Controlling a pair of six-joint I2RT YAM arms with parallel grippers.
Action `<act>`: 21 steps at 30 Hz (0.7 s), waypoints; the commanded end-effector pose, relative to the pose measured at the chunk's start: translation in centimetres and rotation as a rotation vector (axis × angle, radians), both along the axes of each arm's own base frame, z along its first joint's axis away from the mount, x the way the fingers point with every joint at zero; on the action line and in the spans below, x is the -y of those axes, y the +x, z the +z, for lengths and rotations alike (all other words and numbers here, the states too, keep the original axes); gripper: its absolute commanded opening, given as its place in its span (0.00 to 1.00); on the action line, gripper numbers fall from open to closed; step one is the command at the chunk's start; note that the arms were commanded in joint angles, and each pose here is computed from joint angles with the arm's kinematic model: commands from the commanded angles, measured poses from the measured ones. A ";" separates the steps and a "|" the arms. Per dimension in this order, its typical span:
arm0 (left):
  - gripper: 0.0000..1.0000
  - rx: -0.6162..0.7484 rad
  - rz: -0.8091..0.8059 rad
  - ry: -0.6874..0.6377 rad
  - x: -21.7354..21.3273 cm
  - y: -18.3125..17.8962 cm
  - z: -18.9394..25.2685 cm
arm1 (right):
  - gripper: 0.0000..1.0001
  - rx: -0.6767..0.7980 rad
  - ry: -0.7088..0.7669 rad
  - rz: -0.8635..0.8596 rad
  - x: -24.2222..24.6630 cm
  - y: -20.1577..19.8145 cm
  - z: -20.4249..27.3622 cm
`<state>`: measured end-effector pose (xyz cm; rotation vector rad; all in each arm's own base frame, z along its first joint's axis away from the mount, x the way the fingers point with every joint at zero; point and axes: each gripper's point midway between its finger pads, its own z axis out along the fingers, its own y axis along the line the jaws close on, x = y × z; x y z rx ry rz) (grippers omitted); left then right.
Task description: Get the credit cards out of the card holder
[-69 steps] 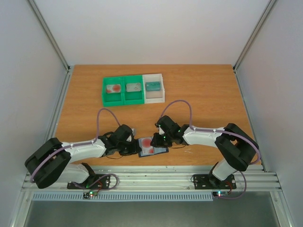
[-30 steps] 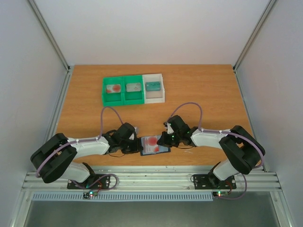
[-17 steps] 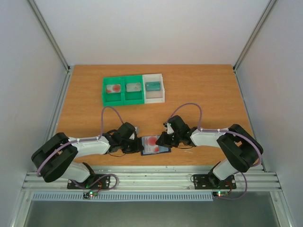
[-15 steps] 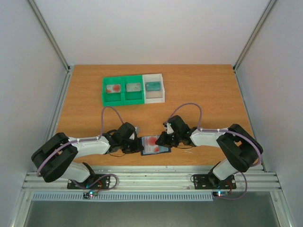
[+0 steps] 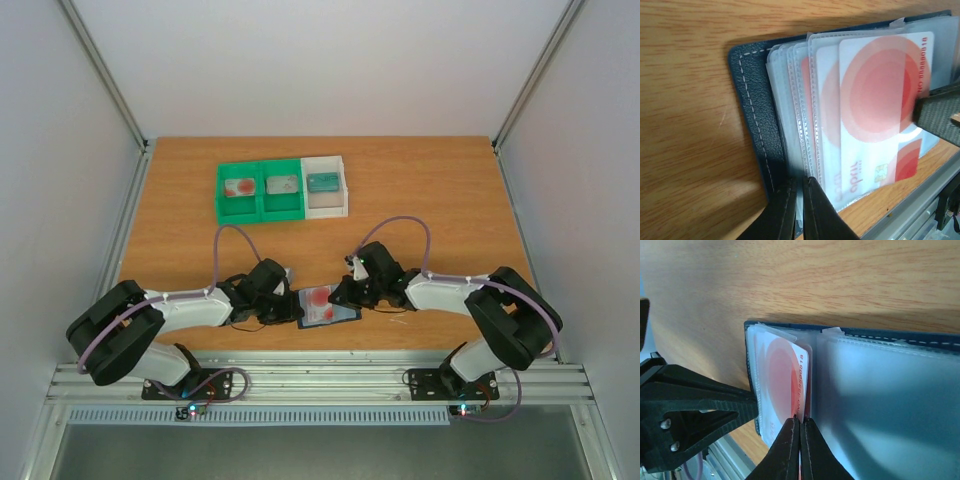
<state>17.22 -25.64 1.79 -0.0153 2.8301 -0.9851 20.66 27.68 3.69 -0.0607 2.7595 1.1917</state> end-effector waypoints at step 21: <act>0.30 0.031 0.034 -0.044 0.3 0.5 2.1 | 0.01 0.108 -0.049 -0.094 3.3 -0.1 4.7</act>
